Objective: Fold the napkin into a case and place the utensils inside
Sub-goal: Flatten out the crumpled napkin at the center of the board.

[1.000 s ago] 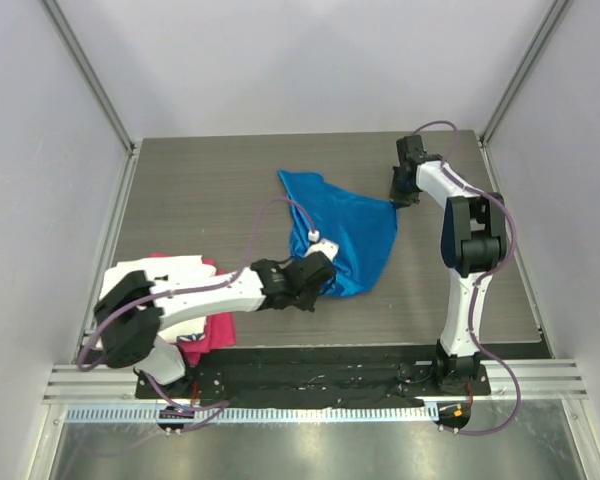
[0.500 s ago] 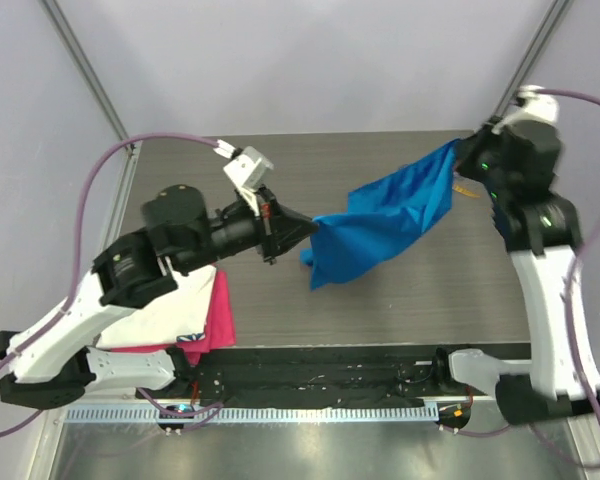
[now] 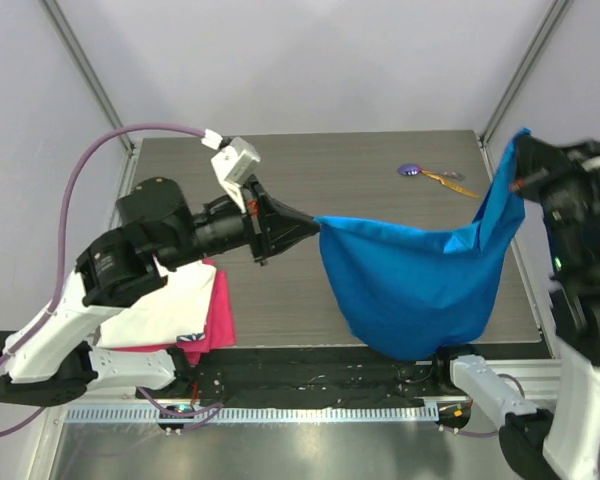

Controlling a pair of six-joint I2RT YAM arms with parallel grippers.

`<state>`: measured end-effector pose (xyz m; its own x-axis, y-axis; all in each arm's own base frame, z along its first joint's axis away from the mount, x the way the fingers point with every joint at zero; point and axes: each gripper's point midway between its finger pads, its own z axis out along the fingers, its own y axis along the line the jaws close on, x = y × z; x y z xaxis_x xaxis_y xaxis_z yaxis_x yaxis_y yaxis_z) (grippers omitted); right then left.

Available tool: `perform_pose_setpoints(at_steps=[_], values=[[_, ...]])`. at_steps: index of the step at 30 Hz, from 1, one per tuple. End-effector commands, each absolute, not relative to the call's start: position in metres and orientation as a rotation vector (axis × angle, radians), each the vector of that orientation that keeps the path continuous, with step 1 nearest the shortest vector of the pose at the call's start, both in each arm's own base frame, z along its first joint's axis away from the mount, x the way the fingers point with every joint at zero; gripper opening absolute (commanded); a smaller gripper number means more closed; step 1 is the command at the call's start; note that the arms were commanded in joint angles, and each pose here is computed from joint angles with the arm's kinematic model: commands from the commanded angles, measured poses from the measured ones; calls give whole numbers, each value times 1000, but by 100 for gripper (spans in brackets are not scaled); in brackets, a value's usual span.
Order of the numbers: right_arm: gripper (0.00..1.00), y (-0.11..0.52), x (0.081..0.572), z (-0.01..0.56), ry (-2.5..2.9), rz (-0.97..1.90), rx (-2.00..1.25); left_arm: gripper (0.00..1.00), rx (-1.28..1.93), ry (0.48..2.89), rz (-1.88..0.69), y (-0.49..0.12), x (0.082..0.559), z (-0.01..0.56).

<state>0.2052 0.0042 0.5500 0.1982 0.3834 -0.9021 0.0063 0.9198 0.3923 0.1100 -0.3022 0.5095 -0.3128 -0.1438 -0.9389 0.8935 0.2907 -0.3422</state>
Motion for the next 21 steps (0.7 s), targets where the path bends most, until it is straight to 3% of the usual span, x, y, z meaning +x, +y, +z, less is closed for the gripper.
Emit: perform_pose_setpoints(at_steps=[1,5,7,8,9,14,16,21], values=[[1,27,329,499,1542,266,306,0,409,1797,-871,-291,187,437],[1,54,417,459,1596,357,276,0,113,2031,-654,-261,244,339],[1,85,463,411,1690,451,231,0,-55,2077,-592,-235,273,304],[1,99,479,404,1685,479,210,0,-123,2104,-586,-228,280,287],[1,115,509,358,1773,489,203,0,-187,2167,-509,-209,288,246],[2,212,567,266,1947,576,67,0,-422,2209,-399,-157,302,178],[7,243,581,229,2024,627,53,0,-517,2233,-338,-130,301,152],[42,266,581,191,2156,704,57,0,-568,2288,-324,-111,291,126]])
